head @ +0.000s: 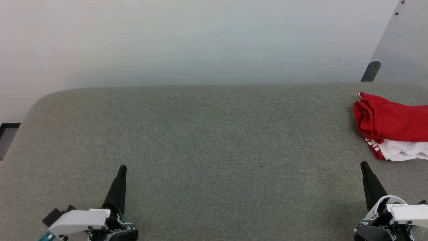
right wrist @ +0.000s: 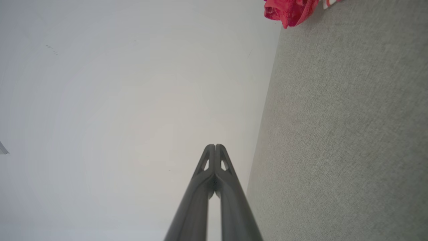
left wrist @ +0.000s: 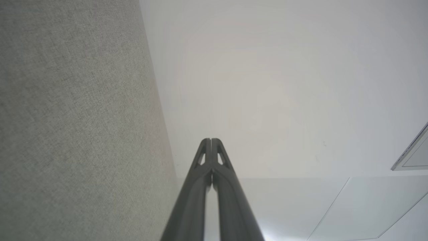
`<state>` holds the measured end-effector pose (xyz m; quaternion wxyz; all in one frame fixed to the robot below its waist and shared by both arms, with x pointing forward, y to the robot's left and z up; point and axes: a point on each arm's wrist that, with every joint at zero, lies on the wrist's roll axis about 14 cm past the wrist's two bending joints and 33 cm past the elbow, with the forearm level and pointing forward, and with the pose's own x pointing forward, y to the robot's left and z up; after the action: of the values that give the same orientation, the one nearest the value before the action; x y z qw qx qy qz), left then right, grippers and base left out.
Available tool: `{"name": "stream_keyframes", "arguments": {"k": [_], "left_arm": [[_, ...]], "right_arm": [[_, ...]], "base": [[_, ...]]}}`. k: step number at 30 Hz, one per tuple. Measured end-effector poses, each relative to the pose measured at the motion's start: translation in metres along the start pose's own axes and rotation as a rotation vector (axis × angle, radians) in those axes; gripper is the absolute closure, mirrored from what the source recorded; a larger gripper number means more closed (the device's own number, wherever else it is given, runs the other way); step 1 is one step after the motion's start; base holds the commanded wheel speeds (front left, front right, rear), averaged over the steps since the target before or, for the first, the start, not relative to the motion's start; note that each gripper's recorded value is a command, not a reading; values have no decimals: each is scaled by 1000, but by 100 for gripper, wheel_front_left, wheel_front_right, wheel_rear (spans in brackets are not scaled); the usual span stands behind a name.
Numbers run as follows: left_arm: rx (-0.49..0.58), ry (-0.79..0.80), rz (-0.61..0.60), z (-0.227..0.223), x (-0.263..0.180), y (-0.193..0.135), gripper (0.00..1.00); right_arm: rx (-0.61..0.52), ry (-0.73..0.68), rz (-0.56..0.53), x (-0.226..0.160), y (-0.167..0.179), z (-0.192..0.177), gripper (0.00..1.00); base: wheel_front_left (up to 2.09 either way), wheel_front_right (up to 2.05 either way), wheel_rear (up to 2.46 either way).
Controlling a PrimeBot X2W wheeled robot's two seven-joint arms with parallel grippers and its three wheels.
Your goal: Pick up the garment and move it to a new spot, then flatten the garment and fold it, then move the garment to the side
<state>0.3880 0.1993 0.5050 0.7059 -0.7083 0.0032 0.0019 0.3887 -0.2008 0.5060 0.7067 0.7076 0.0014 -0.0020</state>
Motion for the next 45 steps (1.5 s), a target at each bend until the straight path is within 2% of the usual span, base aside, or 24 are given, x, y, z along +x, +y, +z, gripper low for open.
{"name": "stream_keyframes", "arguments": {"k": [45], "left_arm": [[0, 0, 0, 0, 0, 0, 100]], "right_arm": [[0, 0, 0, 0, 0, 0, 100]], "base": [[0, 0, 0]]}}
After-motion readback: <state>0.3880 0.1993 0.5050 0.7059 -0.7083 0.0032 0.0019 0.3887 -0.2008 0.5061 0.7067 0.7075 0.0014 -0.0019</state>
